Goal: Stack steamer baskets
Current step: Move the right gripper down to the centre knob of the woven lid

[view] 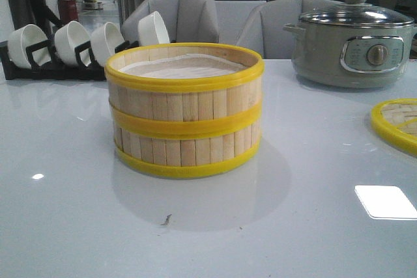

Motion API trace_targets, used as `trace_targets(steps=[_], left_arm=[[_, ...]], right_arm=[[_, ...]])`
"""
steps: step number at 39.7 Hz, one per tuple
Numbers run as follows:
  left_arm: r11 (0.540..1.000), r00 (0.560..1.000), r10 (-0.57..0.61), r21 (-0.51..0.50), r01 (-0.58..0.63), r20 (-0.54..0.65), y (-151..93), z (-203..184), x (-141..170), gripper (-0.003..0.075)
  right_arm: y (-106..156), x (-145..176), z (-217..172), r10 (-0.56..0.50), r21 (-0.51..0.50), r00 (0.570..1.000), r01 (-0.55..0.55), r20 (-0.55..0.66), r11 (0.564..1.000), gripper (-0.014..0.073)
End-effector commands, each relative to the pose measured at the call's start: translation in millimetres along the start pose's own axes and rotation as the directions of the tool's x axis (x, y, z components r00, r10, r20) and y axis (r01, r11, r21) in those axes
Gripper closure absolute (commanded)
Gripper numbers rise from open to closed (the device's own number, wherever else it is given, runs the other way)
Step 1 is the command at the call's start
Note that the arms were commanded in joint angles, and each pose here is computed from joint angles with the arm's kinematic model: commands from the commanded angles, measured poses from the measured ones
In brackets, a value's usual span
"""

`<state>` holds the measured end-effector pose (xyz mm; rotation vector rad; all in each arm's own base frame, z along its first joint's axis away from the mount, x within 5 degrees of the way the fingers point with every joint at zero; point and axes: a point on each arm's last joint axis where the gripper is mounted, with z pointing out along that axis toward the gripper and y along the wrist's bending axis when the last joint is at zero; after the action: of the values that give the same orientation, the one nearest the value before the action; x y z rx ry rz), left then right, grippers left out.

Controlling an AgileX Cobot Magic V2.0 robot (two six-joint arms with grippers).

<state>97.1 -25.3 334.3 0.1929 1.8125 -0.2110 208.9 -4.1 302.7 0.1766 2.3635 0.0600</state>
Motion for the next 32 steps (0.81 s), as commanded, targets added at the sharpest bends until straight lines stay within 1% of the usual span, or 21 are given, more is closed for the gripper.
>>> trace_targets(steps=[1, 8, 11, 15, 25, 32], left_arm=[[1.000, 0.993, -0.009, 0.004, 0.009, 0.115, -1, -4, -17, 0.0634], [1.000, 0.993, -0.009, 0.004, 0.009, 0.115, -1, -4, -17, 0.0634], [1.000, 0.993, -0.009, 0.004, 0.009, 0.115, -1, -4, -17, 0.0634], [1.000, 0.993, -0.009, 0.004, 0.009, 0.115, -1, -4, -17, 0.0634], [1.000, 0.993, -0.009, 0.004, 0.009, 0.115, -1, -4, -17, 0.0634], [1.000, 0.993, -0.009, 0.004, 0.009, 0.115, -1, -4, -17, 0.0634]], right_arm=[[-8, -29, 2, -0.008, 0.042, 0.995, 0.003, 0.102, 0.999, 0.0293], [-33, -60, 34, 0.057, 0.114, 0.996, -0.064, 0.062, 0.991, 0.0293], [-41, -75, 48, 0.076, 0.133, 0.996, -0.082, 0.051, 0.988, 0.0293], [-51, -90, 75, 0.096, 0.151, 0.995, -0.095, 0.002, 0.984, 0.0293], [-61, -120, 127, 0.120, 0.170, 0.986, -0.099, -0.119, 0.980, 0.0293], [-64, -131, 149, 0.129, 0.177, 0.976, -0.098, -0.174, 0.979, 0.0293]])
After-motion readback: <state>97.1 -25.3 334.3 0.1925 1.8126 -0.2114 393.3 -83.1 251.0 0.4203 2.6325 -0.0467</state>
